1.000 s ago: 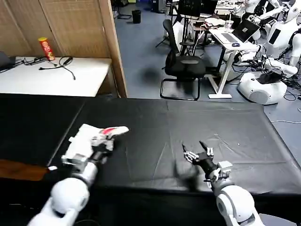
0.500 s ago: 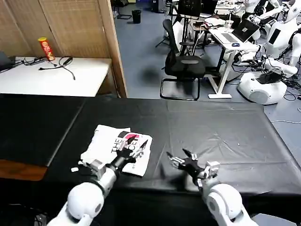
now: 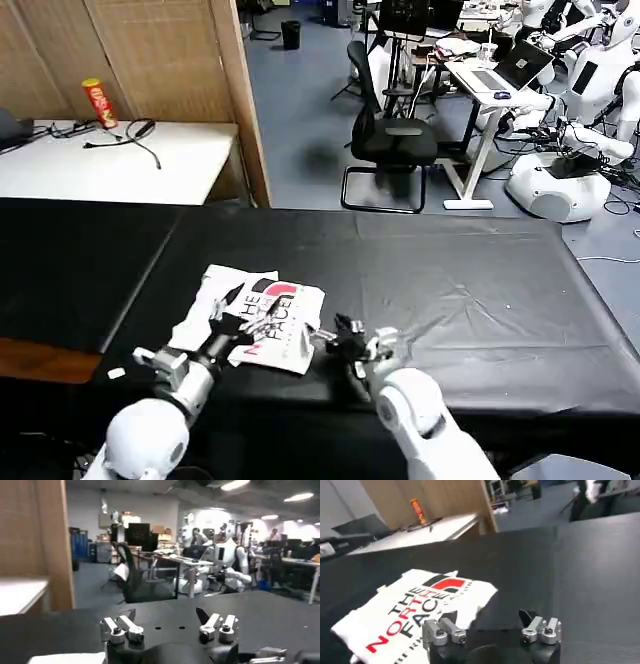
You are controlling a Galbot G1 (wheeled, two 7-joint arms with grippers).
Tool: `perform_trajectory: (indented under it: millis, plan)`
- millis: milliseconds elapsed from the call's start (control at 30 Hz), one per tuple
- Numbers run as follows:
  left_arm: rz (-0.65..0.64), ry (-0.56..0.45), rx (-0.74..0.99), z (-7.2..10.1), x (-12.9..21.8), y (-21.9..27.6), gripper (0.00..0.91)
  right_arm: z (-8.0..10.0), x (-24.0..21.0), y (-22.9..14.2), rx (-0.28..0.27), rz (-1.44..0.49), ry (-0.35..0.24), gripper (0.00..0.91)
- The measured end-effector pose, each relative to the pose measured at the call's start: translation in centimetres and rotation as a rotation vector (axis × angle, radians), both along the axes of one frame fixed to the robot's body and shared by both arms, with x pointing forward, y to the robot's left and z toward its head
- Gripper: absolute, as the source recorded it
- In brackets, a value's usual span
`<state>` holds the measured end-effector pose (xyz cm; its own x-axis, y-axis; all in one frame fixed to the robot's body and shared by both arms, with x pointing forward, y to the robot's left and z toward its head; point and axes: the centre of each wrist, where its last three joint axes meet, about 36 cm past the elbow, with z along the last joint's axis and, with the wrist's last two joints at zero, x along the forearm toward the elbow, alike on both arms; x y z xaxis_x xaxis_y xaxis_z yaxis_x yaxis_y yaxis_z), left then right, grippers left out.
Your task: Fold and organize the clothes.
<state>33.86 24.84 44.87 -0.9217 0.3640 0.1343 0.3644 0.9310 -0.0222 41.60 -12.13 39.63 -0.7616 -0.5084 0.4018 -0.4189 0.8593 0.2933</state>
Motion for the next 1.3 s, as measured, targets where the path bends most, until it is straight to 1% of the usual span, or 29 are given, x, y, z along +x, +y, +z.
perform_trajectory:
  millis: [33, 67, 100, 133, 233, 333, 467, 500, 533, 600, 733, 867, 967, 1100, 1167, 1233, 1300]
  plan:
    - [0.005, 0.0, 0.002, 0.0, 0.0, 0.2, 0.878, -0.1, 0.1, 0.3, 0.0, 0.007, 0.003, 0.341]
    - [0.01, 0.001, 0.004, 0.0, -0.1, 0.3, 0.878, -0.2, 0.2, 0.5, -0.002, 0.014, 0.001, 0.234]
    - [0.014, 0.001, 0.005, -0.1, -0.1, 0.4, 0.878, -0.2, 0.3, 0.6, -0.003, 0.017, 0.0, 0.049]
    - [0.017, 0.002, 0.006, -0.1, -0.2, 0.5, 0.878, -0.2, 0.4, 0.6, -0.004, 0.018, -0.002, 0.02]
    - [0.027, 0.0, 0.009, -0.1, -0.2, 0.8, 0.878, -0.1, 0.6, 0.3, -0.015, 0.013, -0.013, 0.0]
    - [0.037, 0.003, 0.01, -0.2, -0.2, 1.0, 0.878, 0.2, 0.9, -0.4, -0.028, 0.003, -0.027, 0.0]
    - [0.053, 0.007, 0.013, -0.7, -0.2, 1.4, 0.878, 0.9, 2.0, -3.0, -0.041, -0.021, -0.041, 0.0]
    - [0.058, 0.009, 0.015, -0.9, -0.2, 1.5, 0.878, 1.1, 2.2, -3.8, -0.046, -0.029, -0.038, 0.224]
    - [0.061, 0.012, 0.016, -1.1, -0.2, 1.6, 0.878, 1.1, 2.3, -4.7, -0.056, -0.037, -0.035, 0.878]
    - [0.066, 0.012, 0.017, -1.3, -0.3, 1.7, 0.878, 1.4, 2.3, -6.2, -0.074, -0.04, -0.026, 0.878]
    - [0.074, 0.014, 0.022, -1.7, -0.4, 1.8, 0.878, 1.9, 1.6, -8.9, -0.121, -0.05, -0.03, 0.878]
    - [0.083, 0.007, 0.021, -2.2, -0.6, 1.8, 0.878, 2.7, 0.2, -10.4, -0.154, -0.058, -0.057, 0.878]
    - [0.088, 0.011, 0.04, -2.6, -0.6, 1.8, 0.878, 3.2, -1.2, -11.4, -0.187, -0.064, -0.127, 0.878]
    - [0.097, 0.008, 0.043, -3.1, -0.8, 1.9, 0.878, 3.6, -3.3, -12.5, -0.229, -0.073, -0.247, 0.878]
    - [0.116, 0.027, 0.043, -3.2, -1.0, 1.9, 0.878, 3.5, -4.3, -12.9, -0.249, -0.092, -0.298, 0.878]
    - [0.138, 0.033, 0.048, -2.9, -1.4, 1.8, 0.878, 3.2, -5.6, -13.2, -0.267, -0.137, -0.364, 0.878]
    - [0.152, 0.041, 0.056, -2.8, -1.9, 1.8, 0.878, 2.7, -7.0, -13.4, -0.275, -0.176, -0.409, 0.878]
